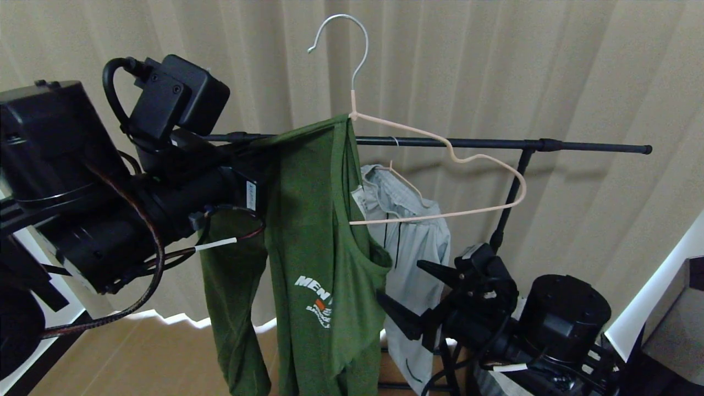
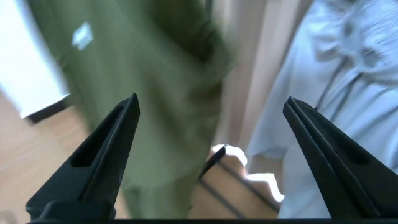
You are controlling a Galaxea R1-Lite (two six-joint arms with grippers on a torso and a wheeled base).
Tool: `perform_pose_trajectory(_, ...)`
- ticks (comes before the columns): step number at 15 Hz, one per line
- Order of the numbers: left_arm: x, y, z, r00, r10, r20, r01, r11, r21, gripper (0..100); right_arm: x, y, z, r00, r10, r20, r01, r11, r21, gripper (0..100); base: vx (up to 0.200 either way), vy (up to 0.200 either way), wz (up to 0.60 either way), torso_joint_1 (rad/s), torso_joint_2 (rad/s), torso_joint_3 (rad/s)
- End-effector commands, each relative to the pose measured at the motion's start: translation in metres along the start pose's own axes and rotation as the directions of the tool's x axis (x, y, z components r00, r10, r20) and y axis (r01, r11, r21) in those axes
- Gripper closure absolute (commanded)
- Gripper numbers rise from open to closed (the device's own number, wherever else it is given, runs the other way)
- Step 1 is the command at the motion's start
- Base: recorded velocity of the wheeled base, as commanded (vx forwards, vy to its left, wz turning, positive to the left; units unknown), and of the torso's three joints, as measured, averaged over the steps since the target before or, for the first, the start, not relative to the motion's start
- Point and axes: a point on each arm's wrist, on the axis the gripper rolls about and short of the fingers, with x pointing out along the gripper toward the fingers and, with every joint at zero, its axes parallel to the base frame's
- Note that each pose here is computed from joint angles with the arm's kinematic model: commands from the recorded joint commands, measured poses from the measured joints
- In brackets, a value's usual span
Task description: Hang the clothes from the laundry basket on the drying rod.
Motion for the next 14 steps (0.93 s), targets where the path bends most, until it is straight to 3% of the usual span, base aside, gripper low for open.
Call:
perform_pose_trajectory(1,-0.004,-0.001,0.0,1.0,-0.007,0.002,0.007,1.0,-0.001,100,0.008,-0.004,0.004,0.999,-0.017,0.034,0.017,1.0,0.002,0,0.0,0.0,0.0,0.0,0.0,0.0)
perform_pose_trajectory(6,-0.012,0.001,0.004,1.0,-0.002,0.015,0.002,1.0,-0.002,100,0.008,-0.012,0.017,0.995,-0.044,0.089,0.043,0.999,0.018,0,0.0,0.0,0.0,0.0,0.0,0.0)
perform_pose_trajectory(12,-0.017,-0.014,0.01,0.997,-0.06,0.038,0.061,0.998,-0.018,100,0.015,-0.006,0.03,0.989,-0.02,0.146,0.016,0.999,0.031,0,0.0,0.0,0.0,0.0,0.0,0.0)
perform_pose_trajectory(14,-0.018,-0.017,0.012,0.996,-0.07,0.046,0.072,0.996,-0.048,100,0.018,-0.005,0.033,0.986,-0.015,0.164,0.01,1.0,0.029,0,0.0,0.0,0.0,0.0,0.0,0.0)
